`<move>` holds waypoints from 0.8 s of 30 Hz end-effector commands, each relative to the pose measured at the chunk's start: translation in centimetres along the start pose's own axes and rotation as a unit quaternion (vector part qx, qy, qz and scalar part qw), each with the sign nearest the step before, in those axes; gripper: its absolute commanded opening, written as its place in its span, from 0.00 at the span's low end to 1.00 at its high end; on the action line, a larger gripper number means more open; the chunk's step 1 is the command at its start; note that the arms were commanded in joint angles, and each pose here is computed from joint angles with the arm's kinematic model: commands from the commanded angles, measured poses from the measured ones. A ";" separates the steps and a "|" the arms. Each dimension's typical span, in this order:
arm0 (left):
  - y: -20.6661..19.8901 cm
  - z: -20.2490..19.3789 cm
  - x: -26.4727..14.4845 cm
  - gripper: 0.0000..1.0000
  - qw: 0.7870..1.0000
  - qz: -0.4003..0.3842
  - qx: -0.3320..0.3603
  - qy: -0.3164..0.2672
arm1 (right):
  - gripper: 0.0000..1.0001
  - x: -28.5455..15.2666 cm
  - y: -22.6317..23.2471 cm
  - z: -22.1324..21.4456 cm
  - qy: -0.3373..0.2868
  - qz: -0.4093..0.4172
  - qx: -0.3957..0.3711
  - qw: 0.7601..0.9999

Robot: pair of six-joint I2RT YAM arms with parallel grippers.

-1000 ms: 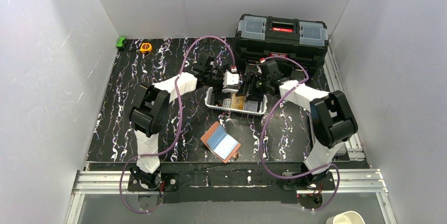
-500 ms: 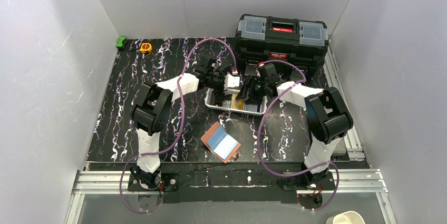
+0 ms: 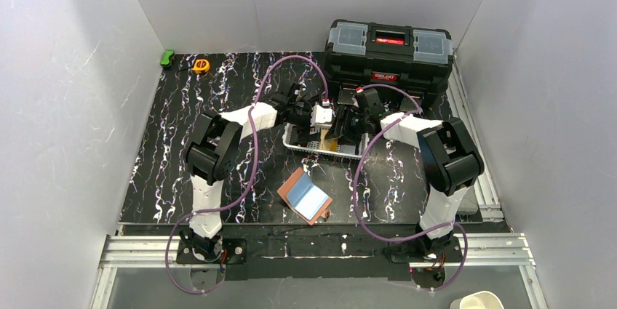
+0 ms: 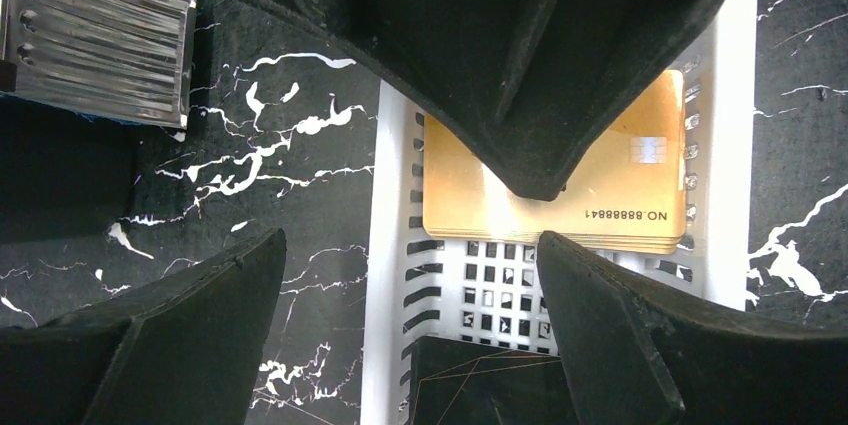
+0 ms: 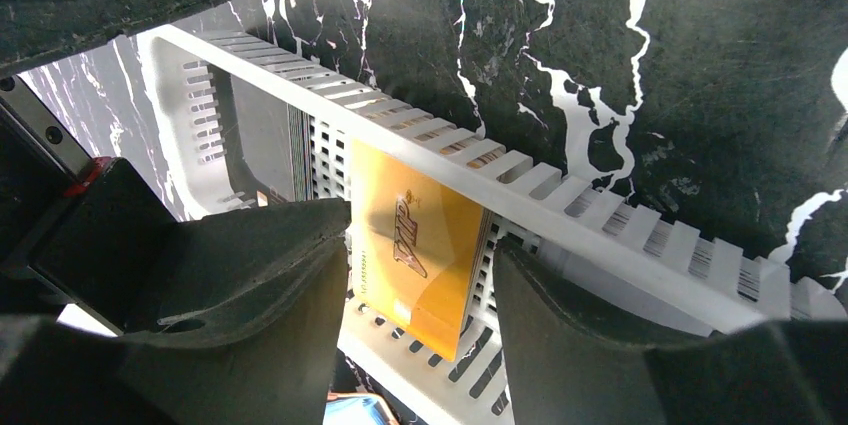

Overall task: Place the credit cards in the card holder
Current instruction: Pick up the credit card from the storage box.

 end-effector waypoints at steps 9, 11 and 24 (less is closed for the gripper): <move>0.1 2.3 -1.0 0.95 1.000 -0.011 0.014 -0.021 | 0.59 -0.2 0.7 1.2 -0.021 0.019 -0.008 1.000; 0.2 2.7 -1.0 0.95 0.999 -0.012 0.013 -0.028 | 0.59 -0.2 0.7 1.2 -0.021 0.021 -0.008 1.000; 0.0 1.6 0.7 0.95 0.999 -0.025 0.015 -0.019 | 0.58 -0.2 0.9 1.1 -0.025 0.036 -0.008 0.999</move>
Point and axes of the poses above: each gripper's point midway between its finger pads, its own x axis out along the fingers, its own y axis along the line the jaws close on, z = x × y, the point moved 8 cm from there along -x, back along the fingers, and after that the axes turned 13 degrees about -x, right-handed, at the moved point
